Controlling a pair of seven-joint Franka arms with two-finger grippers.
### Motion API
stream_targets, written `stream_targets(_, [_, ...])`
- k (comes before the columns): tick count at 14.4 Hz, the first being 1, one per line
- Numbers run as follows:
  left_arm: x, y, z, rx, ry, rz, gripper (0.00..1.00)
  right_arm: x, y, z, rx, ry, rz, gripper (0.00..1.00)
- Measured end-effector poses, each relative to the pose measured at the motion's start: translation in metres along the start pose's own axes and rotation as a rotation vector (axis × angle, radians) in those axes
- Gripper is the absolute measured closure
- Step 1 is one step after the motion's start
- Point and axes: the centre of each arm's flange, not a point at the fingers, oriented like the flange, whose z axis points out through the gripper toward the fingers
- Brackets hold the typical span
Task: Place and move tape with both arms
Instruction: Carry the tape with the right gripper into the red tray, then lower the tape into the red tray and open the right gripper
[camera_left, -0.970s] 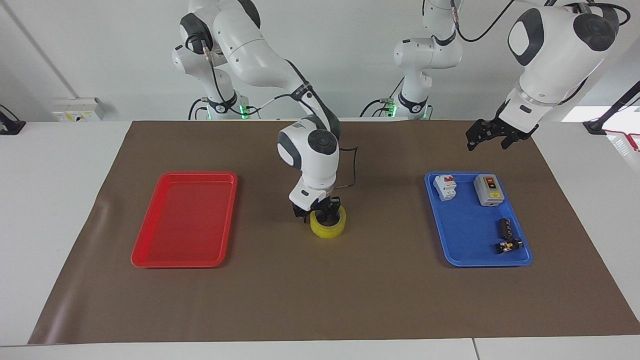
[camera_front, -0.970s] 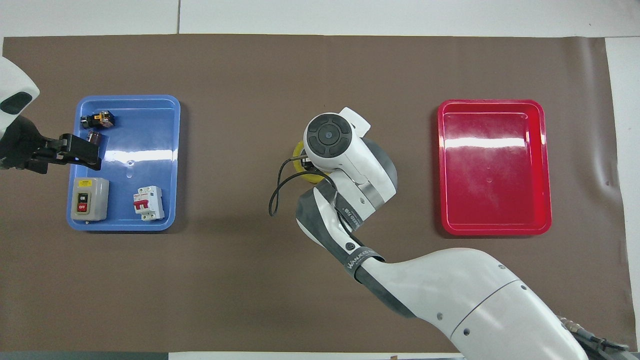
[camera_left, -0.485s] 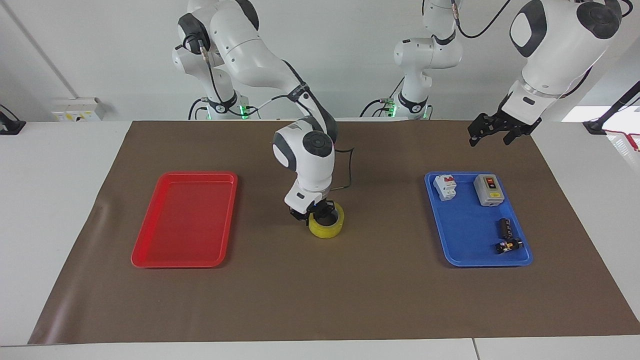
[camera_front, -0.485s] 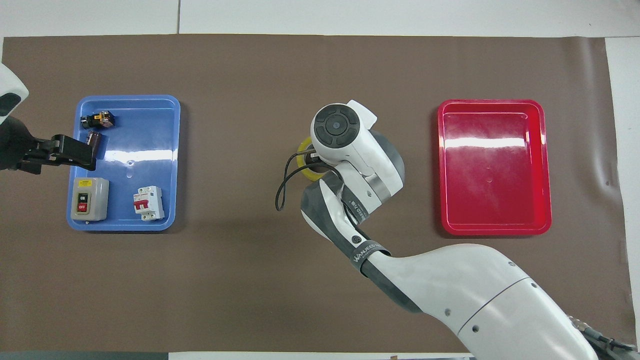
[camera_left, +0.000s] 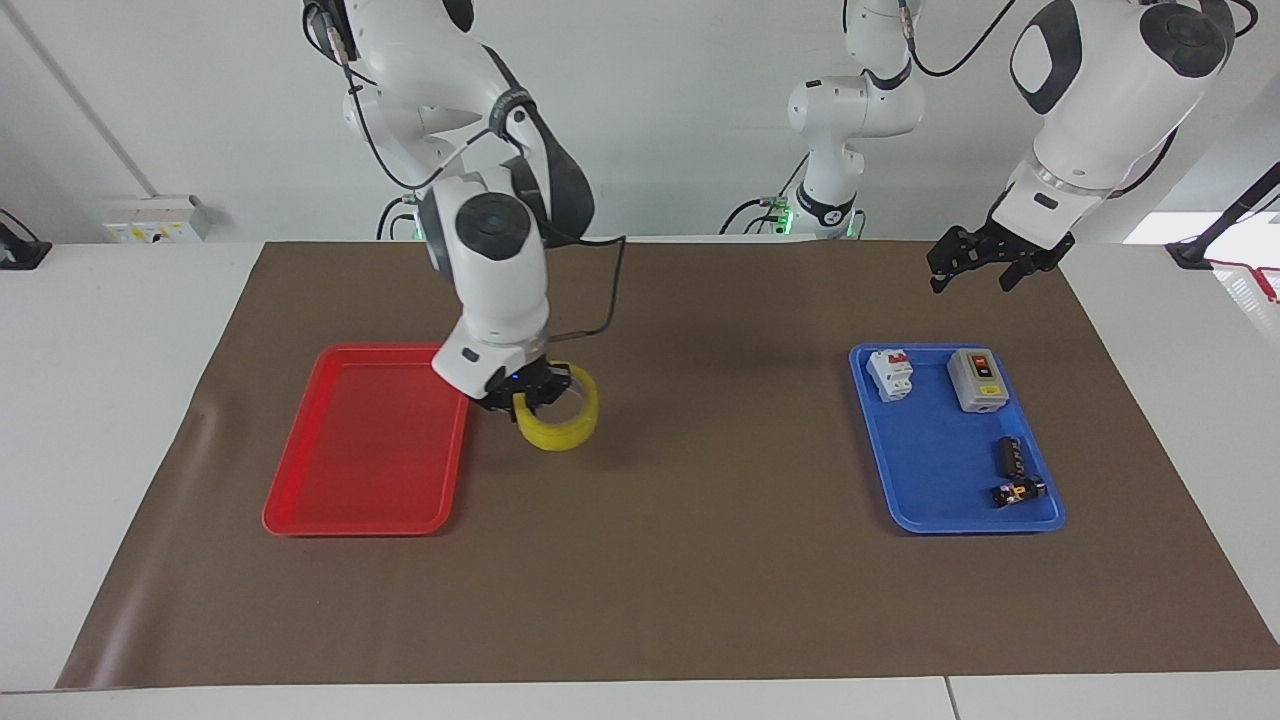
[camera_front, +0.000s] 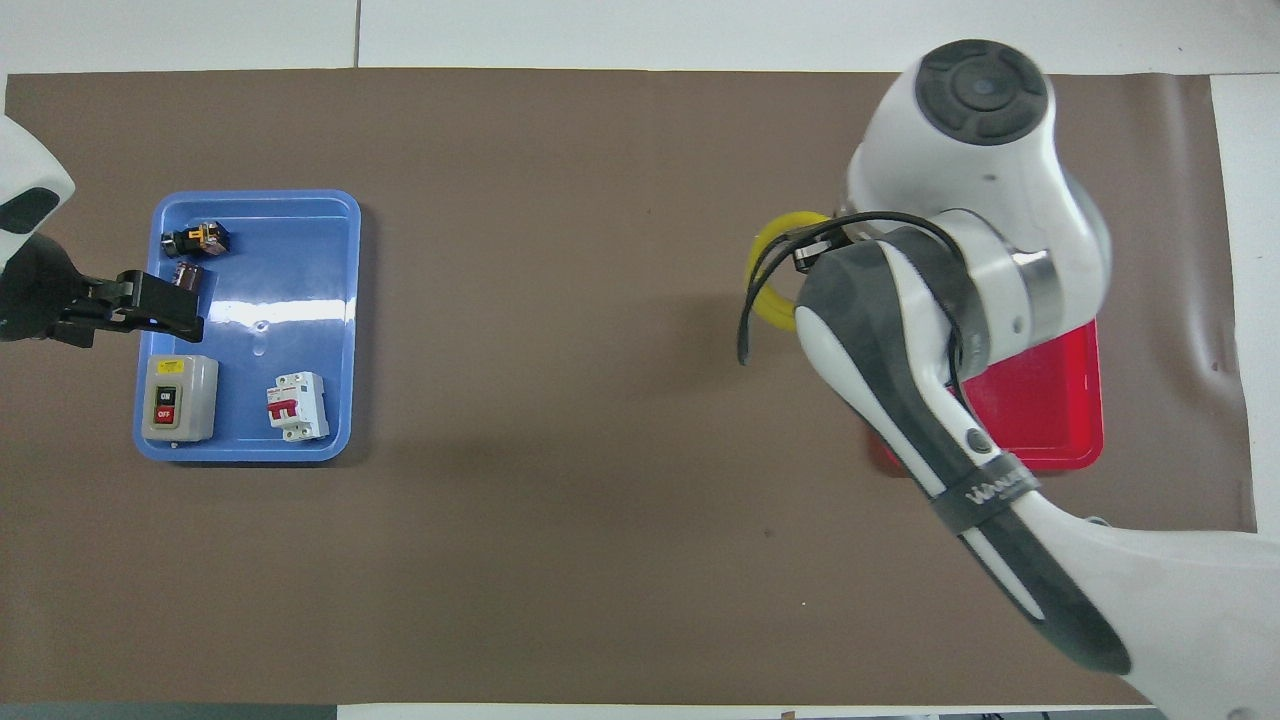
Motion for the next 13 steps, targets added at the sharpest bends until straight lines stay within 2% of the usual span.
stream_targets(4, [-0.003, -0.001, -0.002, 0.0, 0.006, -0.001, 0.0, -0.04, 0.11, 0.035, 0.024, -0.058, -0.146, 0.78])
stream_targets(9, [-0.003, 0.003, -0.002, 0.001, 0.002, 0.006, 0.0, -0.085, 0.164, 0.12, 0.008, 0.052, -0.271, 0.78])
stream_targets(13, [-0.005, 0.004, -0.001, 0.002, -0.015, 0.007, 0.0, -0.101, 0.183, 0.141, -0.001, 0.072, -0.347, 0.78])
